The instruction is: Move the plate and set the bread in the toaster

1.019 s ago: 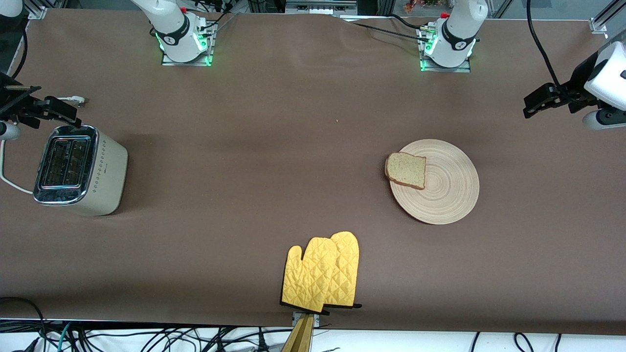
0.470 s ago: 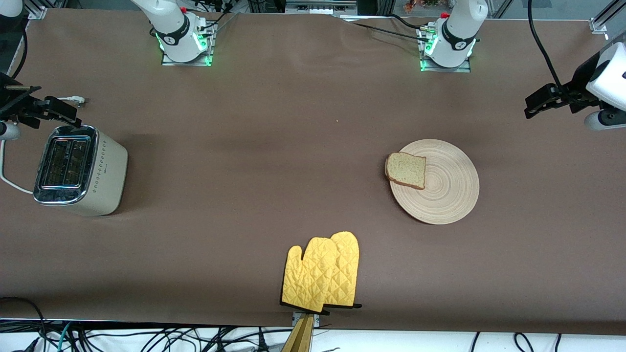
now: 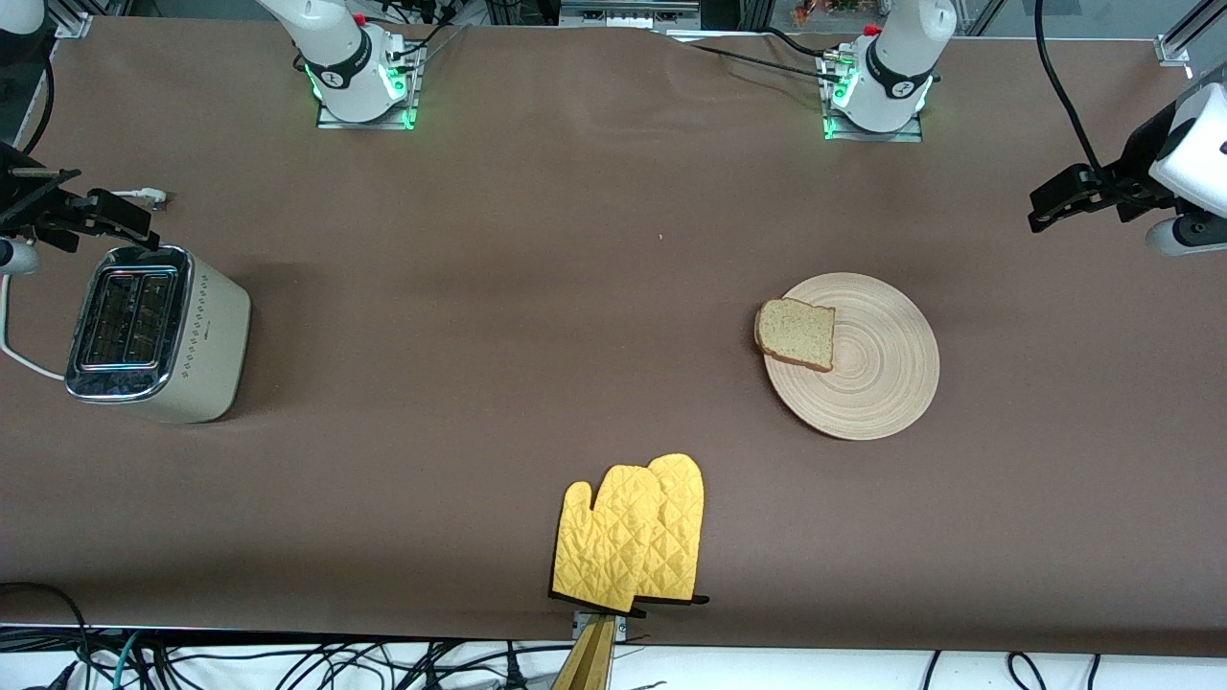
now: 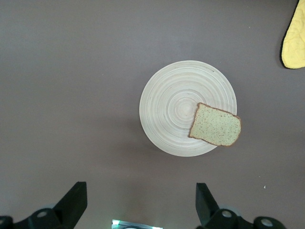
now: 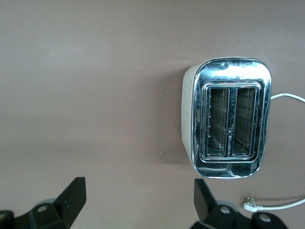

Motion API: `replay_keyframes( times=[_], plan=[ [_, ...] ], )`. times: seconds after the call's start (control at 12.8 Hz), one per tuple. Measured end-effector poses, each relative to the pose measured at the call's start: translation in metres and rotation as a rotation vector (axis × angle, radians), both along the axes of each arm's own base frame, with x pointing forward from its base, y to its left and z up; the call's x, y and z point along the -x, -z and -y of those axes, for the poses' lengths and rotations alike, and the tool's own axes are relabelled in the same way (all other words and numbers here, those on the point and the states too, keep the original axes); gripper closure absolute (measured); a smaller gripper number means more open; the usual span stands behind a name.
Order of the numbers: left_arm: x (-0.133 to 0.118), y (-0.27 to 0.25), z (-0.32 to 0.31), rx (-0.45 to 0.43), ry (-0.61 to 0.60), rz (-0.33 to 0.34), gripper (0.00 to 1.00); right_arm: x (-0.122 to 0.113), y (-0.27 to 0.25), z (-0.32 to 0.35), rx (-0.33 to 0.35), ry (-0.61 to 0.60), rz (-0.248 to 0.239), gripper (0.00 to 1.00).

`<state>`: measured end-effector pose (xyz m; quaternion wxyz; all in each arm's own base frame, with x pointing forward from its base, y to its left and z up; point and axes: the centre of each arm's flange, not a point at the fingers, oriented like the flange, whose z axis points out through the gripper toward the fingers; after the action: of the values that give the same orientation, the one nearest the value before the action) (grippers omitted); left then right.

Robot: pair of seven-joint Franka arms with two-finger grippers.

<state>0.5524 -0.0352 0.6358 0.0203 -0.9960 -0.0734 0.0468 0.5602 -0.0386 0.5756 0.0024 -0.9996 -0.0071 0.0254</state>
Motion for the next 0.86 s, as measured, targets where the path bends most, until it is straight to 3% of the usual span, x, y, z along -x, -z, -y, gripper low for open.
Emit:
replay_keyframes(
  times=[0.55, 0.86],
  plan=[
    [-0.010, 0.011, -0.005, 0.002, -0.009, 0.039, 0.00, 0.000, 0.000, -0.002, 0.000, -0.003, 0.001, 0.00],
    [-0.027, 0.050, -0.022, 0.006, -0.034, 0.126, 0.00, 0.000, 0.000, -0.001, 0.000, -0.003, 0.001, 0.00]
  ],
)
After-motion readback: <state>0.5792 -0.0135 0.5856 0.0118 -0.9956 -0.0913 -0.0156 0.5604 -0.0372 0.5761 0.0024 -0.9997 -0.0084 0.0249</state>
